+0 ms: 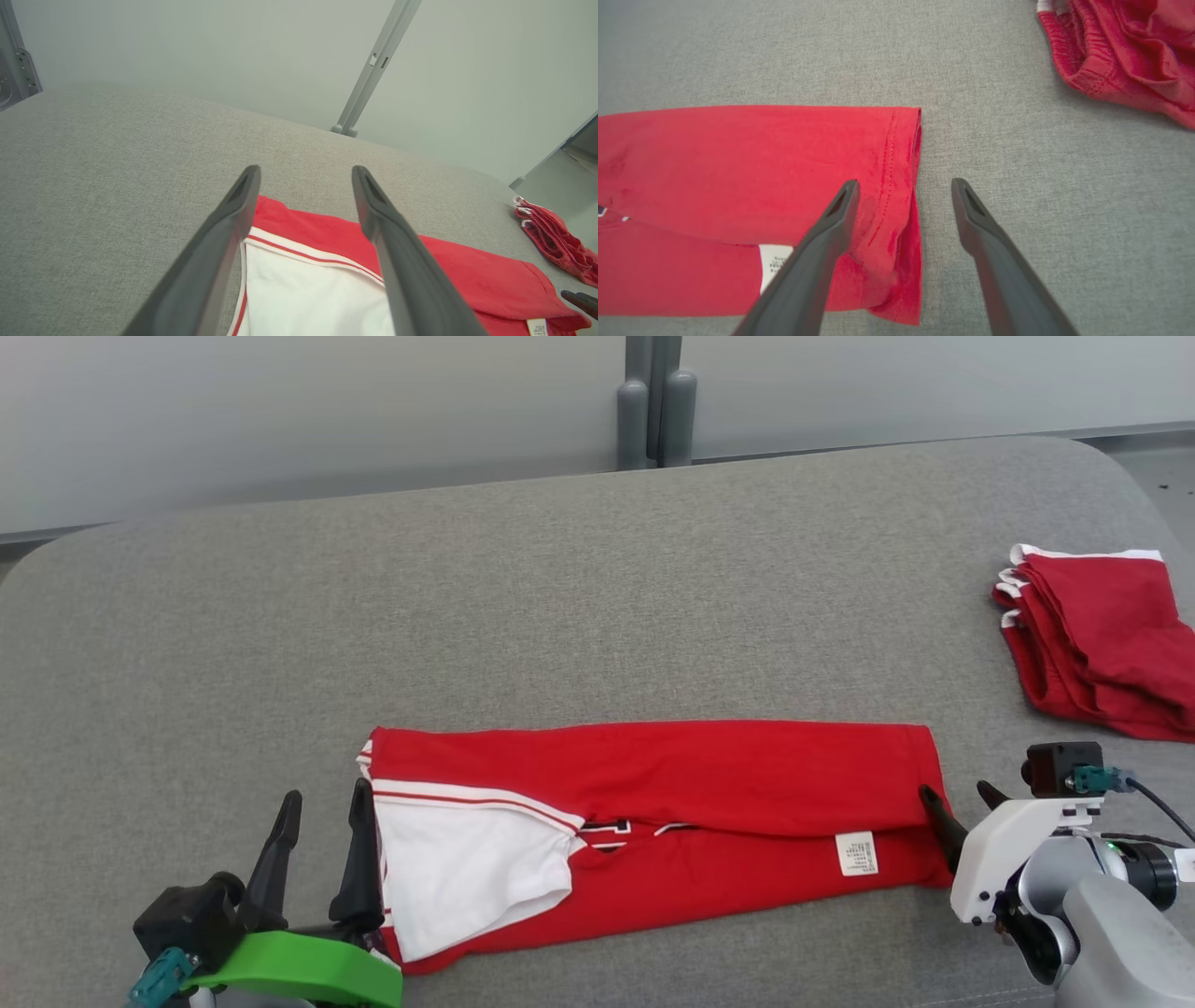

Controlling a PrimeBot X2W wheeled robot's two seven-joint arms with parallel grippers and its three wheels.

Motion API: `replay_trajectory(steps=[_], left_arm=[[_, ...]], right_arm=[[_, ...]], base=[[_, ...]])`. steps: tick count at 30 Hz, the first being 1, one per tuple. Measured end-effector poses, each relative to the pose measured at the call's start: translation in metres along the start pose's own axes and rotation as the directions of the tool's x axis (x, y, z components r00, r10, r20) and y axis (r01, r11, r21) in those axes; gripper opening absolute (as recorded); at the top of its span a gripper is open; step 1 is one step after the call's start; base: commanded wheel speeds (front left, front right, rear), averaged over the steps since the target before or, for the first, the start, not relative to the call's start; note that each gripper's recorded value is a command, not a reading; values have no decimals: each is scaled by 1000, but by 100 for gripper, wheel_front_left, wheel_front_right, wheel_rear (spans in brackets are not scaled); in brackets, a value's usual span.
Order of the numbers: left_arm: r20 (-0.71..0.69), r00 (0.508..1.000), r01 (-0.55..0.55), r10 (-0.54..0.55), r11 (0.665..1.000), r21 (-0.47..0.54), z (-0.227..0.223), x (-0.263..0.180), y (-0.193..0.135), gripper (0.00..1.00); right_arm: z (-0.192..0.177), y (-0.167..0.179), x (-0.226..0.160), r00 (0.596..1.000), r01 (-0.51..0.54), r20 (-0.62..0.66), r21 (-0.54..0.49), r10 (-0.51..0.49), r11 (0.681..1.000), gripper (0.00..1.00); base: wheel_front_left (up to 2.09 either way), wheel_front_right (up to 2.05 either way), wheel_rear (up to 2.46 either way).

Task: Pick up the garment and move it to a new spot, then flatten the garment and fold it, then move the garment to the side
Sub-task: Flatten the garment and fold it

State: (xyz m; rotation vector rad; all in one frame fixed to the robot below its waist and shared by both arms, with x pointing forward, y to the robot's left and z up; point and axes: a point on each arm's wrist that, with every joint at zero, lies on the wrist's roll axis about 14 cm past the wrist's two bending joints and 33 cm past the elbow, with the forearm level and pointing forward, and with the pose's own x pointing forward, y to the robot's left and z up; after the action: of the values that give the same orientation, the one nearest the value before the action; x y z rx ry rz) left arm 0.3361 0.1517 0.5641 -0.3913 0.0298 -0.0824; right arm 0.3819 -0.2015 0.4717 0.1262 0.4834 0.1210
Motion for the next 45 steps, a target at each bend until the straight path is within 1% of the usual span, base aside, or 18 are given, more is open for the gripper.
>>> replay_trajectory(steps=[5,9,13,14,16,17,18,19,25,31,35,40,45], left_arm=[[21,999,-46,46,999,12,8,-8,13,100],[36,996,-80,79,996,24,13,-14,24,100],[45,994,-101,99,994,41,16,-18,31,100],[47,994,-102,100,994,41,17,-18,31,100],[49,994,-102,100,994,46,18,-18,31,100],[49,993,-105,103,993,51,18,-17,32,100],[49,993,-108,106,993,56,18,-17,33,100],[50,993,-110,107,992,57,18,-17,33,100],[44,992,-123,120,990,64,17,-14,38,100],[43,992,-123,121,990,66,16,-12,38,100],[42,993,-114,112,991,65,16,-9,35,100],[33,996,-89,87,994,61,12,-5,27,100],[21,998,-58,57,997,55,7,2,17,100]], right_arm=[[-23,3,10,996,3,-86,19,-2,1000,100],[-35,11,16,992,-7,-124,48,13,999,100],[-41,15,18,988,-12,-150,53,20,999,100],[-41,16,19,988,-13,-153,57,21,998,86],[-43,16,20,987,-12,-161,63,22,998,62],[-44,16,20,986,-10,-166,67,21,998,46],[-45,16,20,985,-8,-171,70,20,998,39],[-45,16,21,985,-7,-172,74,20,997,35],[-45,19,26,984,-9,-178,91,25,996,0],[-29,19,29,991,-20,-129,86,31,996,0],[-15,11,26,996,-20,-88,75,27,997,0],[9,-10,19,1000,-1,-30,62,3,998,0],[29,-48,4,998,60,0,42,-60,997,0]], base=[[0,0,0],[0,0,0],[0,0,0],[0,0,0],[0,0,0],[0,0,0],[0,0,0],[0,0,0],[0,0,0],[0,0,0],[0,0,0],[0,0,0],[0,0,0]])
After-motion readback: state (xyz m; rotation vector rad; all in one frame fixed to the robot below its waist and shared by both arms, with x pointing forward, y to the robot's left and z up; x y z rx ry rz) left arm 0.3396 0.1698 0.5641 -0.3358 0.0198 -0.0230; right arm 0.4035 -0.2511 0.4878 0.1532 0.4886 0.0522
